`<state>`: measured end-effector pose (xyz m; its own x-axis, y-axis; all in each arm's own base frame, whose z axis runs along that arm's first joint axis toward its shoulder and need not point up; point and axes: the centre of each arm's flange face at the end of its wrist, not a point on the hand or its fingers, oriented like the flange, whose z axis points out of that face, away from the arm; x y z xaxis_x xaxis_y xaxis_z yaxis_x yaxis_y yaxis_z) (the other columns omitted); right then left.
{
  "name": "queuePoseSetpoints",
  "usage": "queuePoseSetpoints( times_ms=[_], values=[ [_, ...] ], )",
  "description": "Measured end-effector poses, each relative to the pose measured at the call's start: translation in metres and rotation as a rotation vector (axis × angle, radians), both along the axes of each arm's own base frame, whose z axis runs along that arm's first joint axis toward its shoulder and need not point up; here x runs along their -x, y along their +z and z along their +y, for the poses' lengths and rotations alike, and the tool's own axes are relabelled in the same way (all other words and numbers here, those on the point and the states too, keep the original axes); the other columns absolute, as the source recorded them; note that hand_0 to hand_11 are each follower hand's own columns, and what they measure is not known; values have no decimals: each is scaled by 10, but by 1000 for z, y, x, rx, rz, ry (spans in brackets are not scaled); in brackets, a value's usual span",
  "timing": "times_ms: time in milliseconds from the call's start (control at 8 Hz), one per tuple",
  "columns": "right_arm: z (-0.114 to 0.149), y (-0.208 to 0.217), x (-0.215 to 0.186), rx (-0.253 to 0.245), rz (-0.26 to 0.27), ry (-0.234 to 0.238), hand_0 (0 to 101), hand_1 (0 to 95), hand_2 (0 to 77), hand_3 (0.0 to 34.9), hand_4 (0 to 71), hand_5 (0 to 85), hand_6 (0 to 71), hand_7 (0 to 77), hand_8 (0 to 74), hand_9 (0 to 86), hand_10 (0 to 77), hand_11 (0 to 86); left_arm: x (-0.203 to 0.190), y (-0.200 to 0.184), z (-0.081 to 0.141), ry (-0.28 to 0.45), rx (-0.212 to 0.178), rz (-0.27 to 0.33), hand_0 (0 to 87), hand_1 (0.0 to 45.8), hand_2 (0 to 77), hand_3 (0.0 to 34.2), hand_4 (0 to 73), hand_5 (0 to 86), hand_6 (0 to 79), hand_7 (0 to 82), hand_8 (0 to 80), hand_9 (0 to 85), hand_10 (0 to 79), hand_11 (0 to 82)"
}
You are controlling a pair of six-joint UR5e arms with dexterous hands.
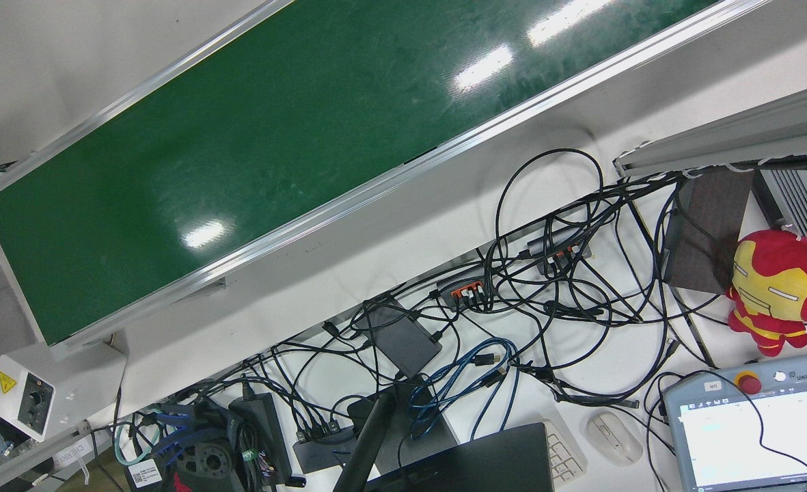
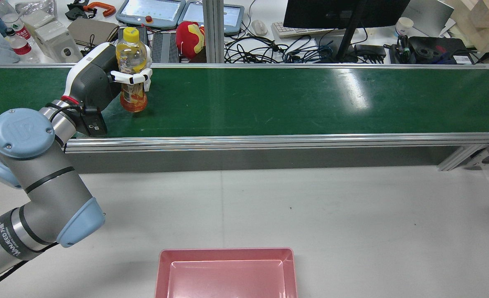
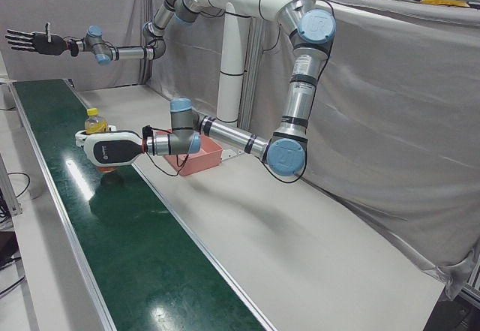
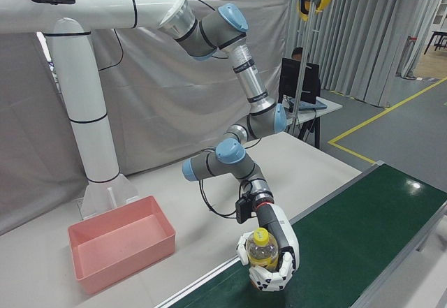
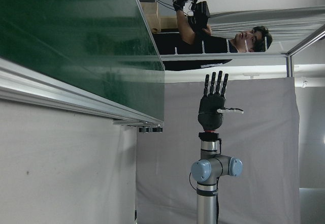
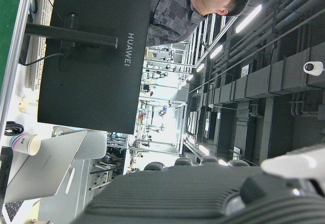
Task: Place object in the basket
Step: 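Lift the bottle off the belt and carry it toward the pink tray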
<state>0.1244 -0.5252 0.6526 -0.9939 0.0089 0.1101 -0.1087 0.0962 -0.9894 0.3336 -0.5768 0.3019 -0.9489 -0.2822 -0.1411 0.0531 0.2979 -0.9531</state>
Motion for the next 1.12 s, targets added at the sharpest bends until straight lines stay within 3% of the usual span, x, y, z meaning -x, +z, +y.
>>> queuePoseSetpoints(
  times_ms=[125,500,625,875,1125],
  values=[
    [0,0,0,0,0,0,2,0,5,2,0,0,0,5,0,0,0,0,-1,-17,11,17,-17,15,624,158,496,0,425,578,529,605,687,535,535,567],
    [0,0,0,0,0,1,2,0,5,2,0,0,0,5,0,0,0,0,-46,-75,113,198,-66,61,640,158,496,0,447,573,529,605,693,535,491,595],
    [0,0,0,1,0,1,2,0,5,2,0,0,0,5,0,0,0,0,-66,-84,144,264,-72,70,648,153,513,0,447,573,562,600,698,535,485,600],
    [0,1,0,2,0,1,1,0,0,2,0,0,0,5,0,0,0,0,-108,-90,199,382,-80,73,677,153,513,0,464,567,545,600,698,535,485,600],
    [0,1,0,2,0,1,2,0,5,2,0,0,0,5,0,0,0,0,-117,-101,238,434,-129,59,701,153,513,0,464,567,545,600,698,535,464,605]
  ],
)
